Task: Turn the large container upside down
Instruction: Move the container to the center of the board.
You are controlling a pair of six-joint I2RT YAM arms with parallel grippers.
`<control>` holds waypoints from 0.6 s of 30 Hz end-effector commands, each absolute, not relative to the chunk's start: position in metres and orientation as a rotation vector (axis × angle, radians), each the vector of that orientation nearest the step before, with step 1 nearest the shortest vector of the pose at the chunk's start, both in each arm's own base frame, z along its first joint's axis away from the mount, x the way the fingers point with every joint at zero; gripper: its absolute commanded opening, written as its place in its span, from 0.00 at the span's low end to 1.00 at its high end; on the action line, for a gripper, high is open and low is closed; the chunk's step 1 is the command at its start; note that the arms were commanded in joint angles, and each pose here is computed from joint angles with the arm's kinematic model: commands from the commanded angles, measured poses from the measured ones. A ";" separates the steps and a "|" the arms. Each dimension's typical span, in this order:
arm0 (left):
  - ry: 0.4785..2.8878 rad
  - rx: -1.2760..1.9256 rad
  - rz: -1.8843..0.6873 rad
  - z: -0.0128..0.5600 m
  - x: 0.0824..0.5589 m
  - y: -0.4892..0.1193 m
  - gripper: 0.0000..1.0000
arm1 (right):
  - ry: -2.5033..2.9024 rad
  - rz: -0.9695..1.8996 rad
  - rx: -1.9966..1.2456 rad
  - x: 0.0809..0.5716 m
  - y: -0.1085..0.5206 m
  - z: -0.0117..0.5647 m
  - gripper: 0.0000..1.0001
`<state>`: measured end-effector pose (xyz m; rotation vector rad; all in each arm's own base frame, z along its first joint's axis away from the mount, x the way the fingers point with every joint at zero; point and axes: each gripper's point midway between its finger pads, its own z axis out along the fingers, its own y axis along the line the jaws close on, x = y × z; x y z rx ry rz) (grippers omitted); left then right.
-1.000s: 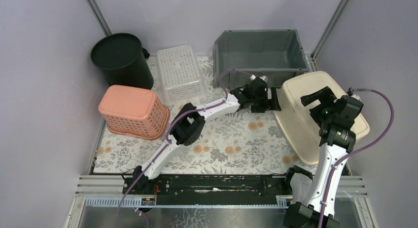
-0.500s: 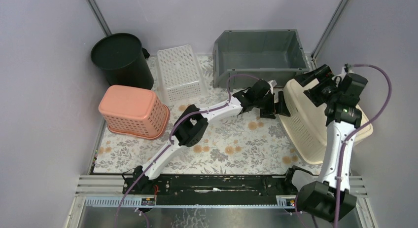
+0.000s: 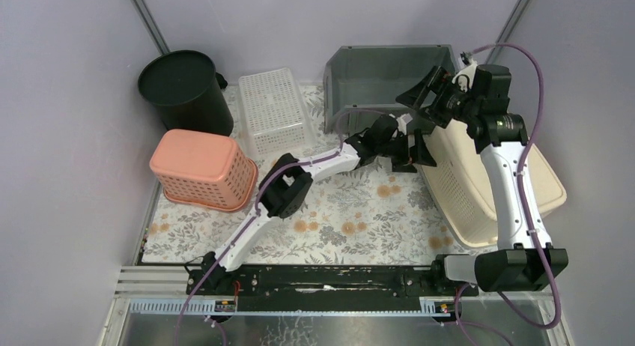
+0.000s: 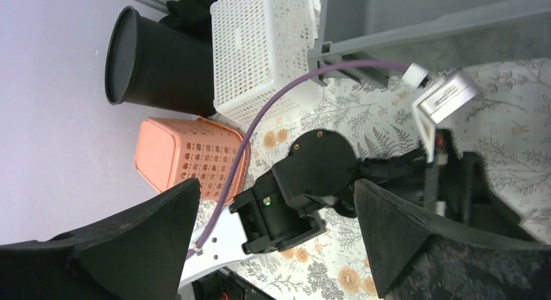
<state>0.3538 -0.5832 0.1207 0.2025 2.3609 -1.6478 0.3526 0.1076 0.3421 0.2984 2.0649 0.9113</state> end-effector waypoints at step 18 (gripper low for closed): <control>2.379 0.050 -0.993 0.203 0.284 -0.334 1.00 | 2.281 0.582 -0.180 0.455 0.159 0.277 0.90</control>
